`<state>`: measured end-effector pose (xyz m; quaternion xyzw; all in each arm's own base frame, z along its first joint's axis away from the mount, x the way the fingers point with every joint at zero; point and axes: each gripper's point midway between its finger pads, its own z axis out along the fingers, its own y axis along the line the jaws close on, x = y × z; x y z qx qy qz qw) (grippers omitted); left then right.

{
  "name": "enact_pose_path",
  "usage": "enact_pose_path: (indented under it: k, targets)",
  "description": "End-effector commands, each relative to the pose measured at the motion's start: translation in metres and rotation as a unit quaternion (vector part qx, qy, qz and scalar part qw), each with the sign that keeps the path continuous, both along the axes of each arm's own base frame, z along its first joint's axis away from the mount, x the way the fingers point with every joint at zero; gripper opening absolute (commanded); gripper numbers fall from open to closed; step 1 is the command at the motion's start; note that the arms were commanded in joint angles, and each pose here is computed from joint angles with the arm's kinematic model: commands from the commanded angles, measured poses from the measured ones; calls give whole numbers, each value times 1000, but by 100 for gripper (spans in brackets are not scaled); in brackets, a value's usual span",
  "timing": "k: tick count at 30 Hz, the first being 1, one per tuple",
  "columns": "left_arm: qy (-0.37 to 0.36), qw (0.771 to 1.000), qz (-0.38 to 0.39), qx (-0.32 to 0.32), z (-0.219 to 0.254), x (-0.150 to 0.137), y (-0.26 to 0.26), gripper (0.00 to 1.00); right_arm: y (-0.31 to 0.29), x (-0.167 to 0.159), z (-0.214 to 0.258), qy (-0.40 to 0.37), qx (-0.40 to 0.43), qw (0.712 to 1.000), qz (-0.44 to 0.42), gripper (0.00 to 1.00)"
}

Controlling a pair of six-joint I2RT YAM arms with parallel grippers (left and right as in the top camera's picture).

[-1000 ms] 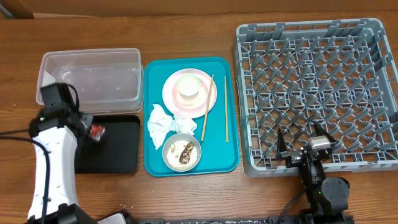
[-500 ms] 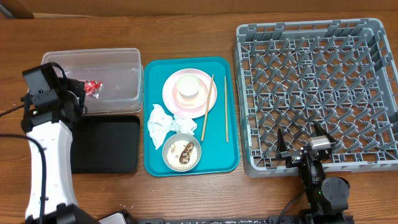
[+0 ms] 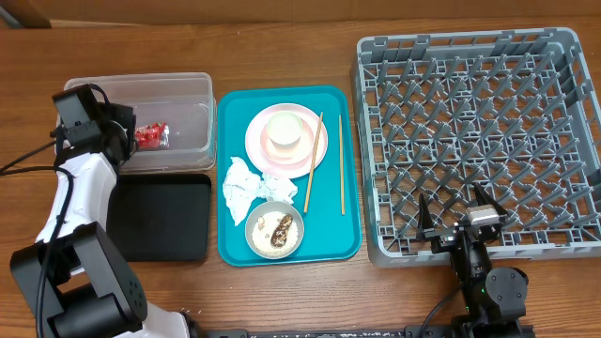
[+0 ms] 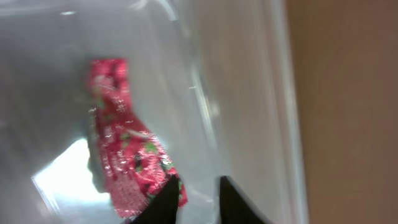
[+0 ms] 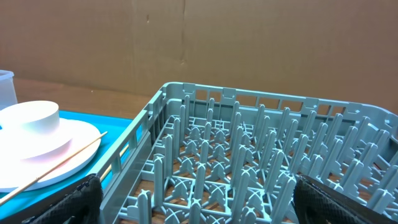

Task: Sort waste into correct bins and load items into the dishwasher
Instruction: 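Carry the red wrapper into the clear plastic bin and release it, then reach the left gripper to the white tissues and pinch them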

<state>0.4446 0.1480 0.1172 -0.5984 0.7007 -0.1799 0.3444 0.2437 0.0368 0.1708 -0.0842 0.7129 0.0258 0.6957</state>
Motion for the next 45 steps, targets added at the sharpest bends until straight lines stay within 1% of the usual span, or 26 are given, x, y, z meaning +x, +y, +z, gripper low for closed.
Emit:
enact_pose_path:
  k: [1, 3, 6, 8, 9, 12, 14, 17, 18, 21, 25, 27, 29, 30, 34, 38, 39, 42, 44, 45]
  targets:
    - [-48, 998, -33, 3, 24, 17, -7, 36, 1, 0, -1, -3, 1, 1000, 2, 100]
    - [-82, 994, -72, 15, 44, 25, -15, 45, 1, 0, -1, -3, 1, 1000, 2, 100]
    - [-120, 984, -126, 22, 77, 29, -31, 50, 1, 0, -1, -3, 1, 1000, 2, 100]
    - [-138, 975, -169, 31, 101, 27, -46, 54, 1, 0, -1, -3, 1, 1000, 2, 100]
    - [-142, 971, -189, 33, 112, 22, -55, 56, 1, 0, -1, -3, 1, 1000, 2, 100]
    - [-142, 958, -245, 50, 139, 4, -81, 56, 1, 0, -1, -3, 1, 1000, 2, 100]
    - [-132, 945, -293, 68, 152, -16, -105, 57, 1, 0, -1, -3, 1, 1000, 2, 100]
    - [-97, 935, -327, 91, 158, -50, -132, 59, 1, 0, -1, -3, 1, 1000, 2, 100]
    - [-69, 933, -336, 106, 154, -66, -142, 61, 1, 0, -1, -3, 1, 1000, 2, 100]
    - [-7, 928, -352, 124, 138, -92, -157, 63, 1, 0, -1, -3, 1, 1000, 2, 100]
    - [79, 911, -379, 139, 108, -116, -173, 62, 1, 0, -1, -3, 1, 1000, 2, 100]
    - [123, 899, -394, 146, 91, -126, -180, 62, 1, 0, -1, -3, 1, 1000, 2, 100]
    - [158, 884, -413, 155, 77, -133, -189, 61, 1, 0, -1, -3, 1, 1000, 2, 100]
    - [189, 868, -427, 166, 64, -136, -197, 59, 1, 0, -1, -3, 1, 1000, 2, 100]
    - [235, 840, -452, 190, 38, -136, -212, 53, 1, 0, -1, -3, 1, 1000, 2, 100]
    - [276, 812, -469, 212, 12, -134, -223, 53, 1, 0, -1, -3, 1, 1000, 2, 100]
    - [290, 804, -469, 222, 4, -133, -223, 51, 1, 0, -1, -3, 1, 1000, 2, 100]
    - [324, 786, -476, 227, -16, -135, -226, 36, 1, 0, -1, -3, 1, 1000, 2, 100]
    - [348, 775, -480, 219, -32, -138, -226, 29, 1, 0, -1, -3, 1, 1000, 2, 100]
    - [355, 772, -481, 218, -36, -138, -226, 28, 1, 0, -1, -3, 1, 1000, 2, 100]
